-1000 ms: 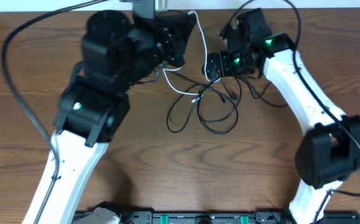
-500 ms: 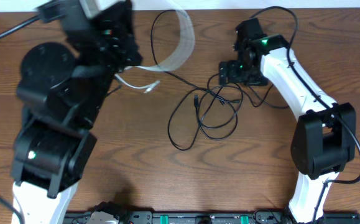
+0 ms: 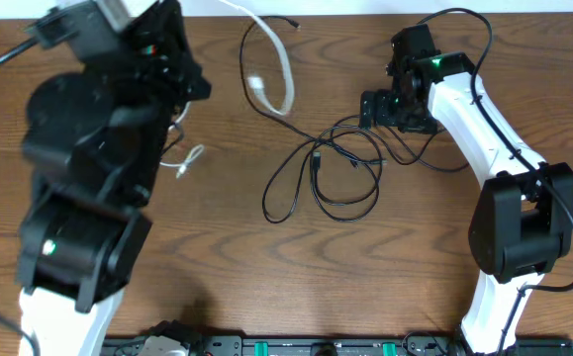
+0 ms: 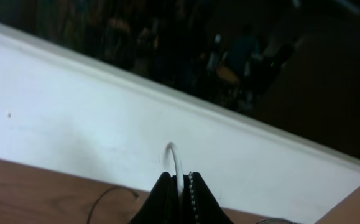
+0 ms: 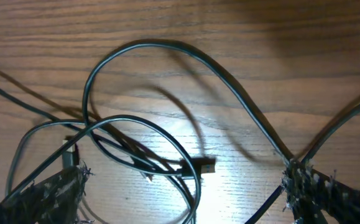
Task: Untangle cables
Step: 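Carry the white cable to the upper left with the left gripper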
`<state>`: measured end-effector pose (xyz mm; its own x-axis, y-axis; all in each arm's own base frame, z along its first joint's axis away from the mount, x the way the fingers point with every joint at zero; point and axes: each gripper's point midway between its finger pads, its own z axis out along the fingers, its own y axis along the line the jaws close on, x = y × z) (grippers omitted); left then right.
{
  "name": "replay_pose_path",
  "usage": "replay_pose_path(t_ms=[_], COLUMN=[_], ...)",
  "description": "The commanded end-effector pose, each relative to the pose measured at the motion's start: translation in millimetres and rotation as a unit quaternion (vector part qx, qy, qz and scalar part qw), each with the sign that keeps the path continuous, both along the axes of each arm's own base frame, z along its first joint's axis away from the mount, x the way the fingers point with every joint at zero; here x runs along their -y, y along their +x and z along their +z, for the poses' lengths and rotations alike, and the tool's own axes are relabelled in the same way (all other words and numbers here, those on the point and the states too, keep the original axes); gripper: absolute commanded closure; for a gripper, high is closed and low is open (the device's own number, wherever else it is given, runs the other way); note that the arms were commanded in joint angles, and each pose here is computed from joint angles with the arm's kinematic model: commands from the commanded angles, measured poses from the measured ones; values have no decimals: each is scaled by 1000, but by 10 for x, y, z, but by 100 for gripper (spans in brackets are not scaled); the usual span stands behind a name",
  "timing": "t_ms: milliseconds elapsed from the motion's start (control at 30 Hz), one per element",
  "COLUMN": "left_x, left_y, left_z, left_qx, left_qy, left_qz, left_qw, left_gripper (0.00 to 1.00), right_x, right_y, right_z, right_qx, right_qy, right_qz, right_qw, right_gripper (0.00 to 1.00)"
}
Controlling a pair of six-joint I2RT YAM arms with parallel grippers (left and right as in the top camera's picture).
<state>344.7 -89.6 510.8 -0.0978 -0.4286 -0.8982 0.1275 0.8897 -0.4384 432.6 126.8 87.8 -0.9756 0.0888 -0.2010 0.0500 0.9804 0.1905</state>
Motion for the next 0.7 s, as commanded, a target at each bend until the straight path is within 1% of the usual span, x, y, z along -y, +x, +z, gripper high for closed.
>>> replay_pose_path(t_ms=[0,100,200,333,467,567,667], left_x=[22,27,45,8,-140,-399,-736], left_y=[186,375,566,802,1011,1215,1459], left_z=[-133,-254,-271,-240,-242,-172,-81], left_qx=[-17,-25,-12,11,21,30,58], left_qy=[21,53,79,74,70,66,58], left_qz=[10,26,35,49,73,106,147], left_qw=[1000,998,996,996,995,992,986], left_gripper=[93,92,92,92,92,93,92], right_x=[-45,-34,-19,12,48,55,59], right_y=[-34,-74,-134,-260,-402,-440,-454], right_z=[425,795,1178,1602,1812,1846,1814], right_qx=[42,83,127,179,198,200,193], right_qy=[19,28,39,44,43,43,42], right_qz=[11,11,11,26,37,37,38], right_qw=[999,996,991,983,978,978,980], right_gripper=[1,1,1,1,1,1,1])
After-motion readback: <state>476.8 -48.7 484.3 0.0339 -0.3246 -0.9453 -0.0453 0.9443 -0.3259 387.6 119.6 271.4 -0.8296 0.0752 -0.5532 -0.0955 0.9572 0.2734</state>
